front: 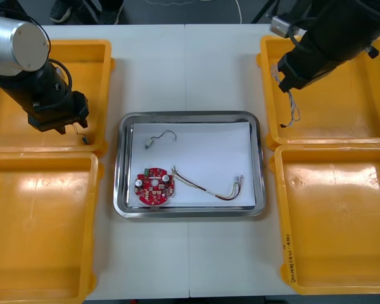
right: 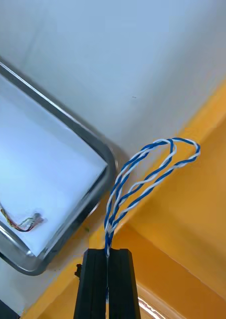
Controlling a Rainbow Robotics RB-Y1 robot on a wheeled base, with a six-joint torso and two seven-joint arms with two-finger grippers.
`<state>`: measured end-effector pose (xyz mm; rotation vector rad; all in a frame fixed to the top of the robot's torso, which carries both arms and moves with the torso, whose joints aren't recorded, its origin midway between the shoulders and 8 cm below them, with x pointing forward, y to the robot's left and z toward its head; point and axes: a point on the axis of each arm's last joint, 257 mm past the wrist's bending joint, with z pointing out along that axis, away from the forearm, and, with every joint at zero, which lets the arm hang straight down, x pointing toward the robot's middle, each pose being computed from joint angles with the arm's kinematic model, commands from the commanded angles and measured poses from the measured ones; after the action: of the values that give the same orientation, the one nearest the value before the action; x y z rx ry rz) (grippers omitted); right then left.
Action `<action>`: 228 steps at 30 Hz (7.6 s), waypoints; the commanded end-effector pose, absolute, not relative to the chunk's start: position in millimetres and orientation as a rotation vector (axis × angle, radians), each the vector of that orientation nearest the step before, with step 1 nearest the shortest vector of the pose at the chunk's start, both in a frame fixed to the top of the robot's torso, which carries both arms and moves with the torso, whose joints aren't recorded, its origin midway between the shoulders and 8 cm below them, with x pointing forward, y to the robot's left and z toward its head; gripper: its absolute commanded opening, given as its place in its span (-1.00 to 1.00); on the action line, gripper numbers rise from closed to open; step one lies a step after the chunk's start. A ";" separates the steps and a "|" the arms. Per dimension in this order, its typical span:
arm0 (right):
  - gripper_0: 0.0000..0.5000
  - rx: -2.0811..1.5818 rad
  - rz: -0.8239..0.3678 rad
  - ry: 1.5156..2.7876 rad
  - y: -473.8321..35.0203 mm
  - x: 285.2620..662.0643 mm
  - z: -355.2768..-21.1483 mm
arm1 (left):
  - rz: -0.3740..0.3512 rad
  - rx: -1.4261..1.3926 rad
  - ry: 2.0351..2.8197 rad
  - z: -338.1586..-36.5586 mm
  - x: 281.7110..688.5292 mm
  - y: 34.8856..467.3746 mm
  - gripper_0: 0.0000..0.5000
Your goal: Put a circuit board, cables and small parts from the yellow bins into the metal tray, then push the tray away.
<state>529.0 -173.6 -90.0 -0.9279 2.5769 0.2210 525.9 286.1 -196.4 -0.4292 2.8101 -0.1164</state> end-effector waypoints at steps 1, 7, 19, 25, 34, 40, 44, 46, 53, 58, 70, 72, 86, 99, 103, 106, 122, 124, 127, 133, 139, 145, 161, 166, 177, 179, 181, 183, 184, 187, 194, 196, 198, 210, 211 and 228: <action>-1.00 -1.146 0.119 2.458 -146.3 520.7 -68.2 | -0.103 -0.222 2.806 -200.6 528.0 277.0 0.87; -1.00 -1.312 0.077 2.398 -118.2 506.4 -79.9 | -0.105 -0.219 2.808 -204.8 527.4 275.7 0.77; -1.00 -1.630 -0.027 2.269 -78.9 484.3 -114.4 | -0.106 -0.214 2.816 -209.4 525.2 274.9 -1.00; -1.00 -1.743 -0.076 2.166 -61.9 486.4 -125.0 | -0.100 -0.216 2.816 -209.4 525.1 276.2 -1.00; -1.00 -1.902 -0.200 1.996 -42.0 493.4 -143.3 | -0.099 -0.212 2.761 -186.8 531.2 279.5 -1.00; -1.00 -1.971 -0.265 1.928 -35.6 494.9 -160.2 | -0.096 -0.227 2.718 -170.1 536.0 288.5 -1.00; -1.00 -1.997 -0.261 1.909 -32.1 492.2 -175.9 | -0.089 -0.244 2.685 -158.4 540.0 298.2 -1.00; -1.00 -2.008 -0.268 1.904 -31.9 493.0 -182.6 | -0.083 -0.255 2.669 -153.5 542.4 304.3 -1.00; -1.00 -2.033 -0.283 1.892 -28.8 497.1 -202.4 | -0.050 -0.294 2.615 -140.6 550.7 325.2 -1.00; -1.00 -2.047 -0.320 1.883 -25.0 501.2 -215.5 | 0.009 -0.336 2.574 -134.7 557.5 345.5 -1.00; -1.00 -2.079 -0.321 1.875 -17.3 501.2 -245.9 | 0.026 -0.434 2.555 -140.0 578.6 372.3 -1.00; -1.00 -2.086 -0.324 1.870 -16.5 500.5 -248.7 | 0.028 -0.442 2.554 -141.6 580.5 375.4 -1.00; 0.66 -2.092 -0.293 1.880 -13.7 494.8 -251.5 | 0.020 -0.433 2.561 -142.6 579.9 373.3 1.00; 1.00 -2.086 -0.255 1.880 -11.5 484.9 -224.0 | 0.001 -0.414 2.571 -130.8 572.5 360.9 1.00; 1.00 -2.066 -0.225 1.881 -11.6 480.9 -202.3 | -0.002 -0.416 2.570 -130.4 572.6 360.3 1.00; 1.00 -2.045 -0.199 1.900 -16.2 478.2 -186.3 | 0.004 -0.417 2.576 -132.7 572.0 361.3 1.00; 1.00 -1.745 -0.140 2.126 -83.9 470.2 -121.6 | -0.038 -0.376 2.630 -165.3 580.0 346.1 1.00; 1.00 -1.698 -0.102 2.166 -94.9 466.2 -121.9 | -0.046 -0.374 2.631 -167.6 581.1 346.1 1.00; 1.00 -1.625 -0.042 2.217 -108.8 459.4 -119.3 | -0.052 -0.366 2.640 -176.1 582.2 343.8 1.00; 1.00 -1.467 -0.017 2.323 -138.3 446.9 -119.3 | -0.072 -0.363 2.649 -183.2 582.8 343.6 1.00; 1.00 -1.301 -0.024 2.412 -163.7 437.0 -120.6 | -0.085 -0.372 2.658 -192.0 583.0 347.1 1.00; 1.00 -1.118 0.044 2.518 -187.2 422.5 -122.6 | -0.094 -0.369 2.674 -199.4 581.1 348.0 1.00; 1.00 -0.634 0.013 2.627 -238.4 414.1 -136.0 | -0.087 -0.352 2.681 -204.2 581.3 347.9 -0.99; 1.00 -0.514 0.026 2.635 -254.4 416.2 -141.4 | -0.082 -0.350 2.680 -204.2 581.3 348.6 -1.00; 1.00 -0.292 0.040 2.633 -288.1 419.2 -146.9 | -0.061 -0.324 2.685 -171.3 570.0 345.6 -1.00; 1.00 -0.263 0.041 2.634 -291.5 419.0 -149.2 | -0.056 -0.321 2.682 -160.6 567.0 345.8 -1.00; 1.00 -0.230 0.044 2.640 -294.0 418.0 -153.1 | -0.045 -0.321 2.676 -147.5 562.4 346.9 -1.00; 1.00 -0.202 0.051 2.648 -295.4 416.2 -157.1 | -0.045 -0.324 2.674 -138.7 558.6 346.7 -1.00; 1.00 -0.173 0.059 2.657 -295.7 414.7 -159.7 | -0.049 -0.325 2.671 -133.3 556.6 345.9 -1.00; 1.00 -0.126 0.086 2.668 -293.2 412.4 -162.9 | -0.054 -0.328 2.672 -121.5 548.8 343.7 -1.00; 1.00 -0.071 0.111 2.682 -291.6 409.4 -169.9 | -0.040 -0.342 2.677 -94.0 526.1 334.4 -1.00; 1.00 -0.061 0.108 2.680 -292.1 410.1 -170.0 | -0.051 -0.359 2.661 -87.8 524.8 329.3 -1.00; 1.00 -0.053 0.108 2.678 -291.8 410.6 -170.4 | -0.061 -0.371 2.638 -81.5 525.4 323.8 -1.00; 1.00 -0.005 0.123 2.675 -291.0 411.3 -175.0 | -0.064 -0.420 2.605 -74.6 522.9 267.2 -1.00; 1.00 -0.007 0.124 2.675 -291.1 411.3 -174.7 | -0.065 -0.424 2.607 -74.7 522.6 264.4 -1.00; 1.00 -0.015 0.134 2.689 -290.5 407.6 -178.0 | -0.122 -0.275 2.660 -91.9 517.2 174.1 -1.00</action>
<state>409.5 -287.6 -185.2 -0.0636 2.7096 0.1141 511.4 207.5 -120.0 -0.4753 2.7021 -0.1228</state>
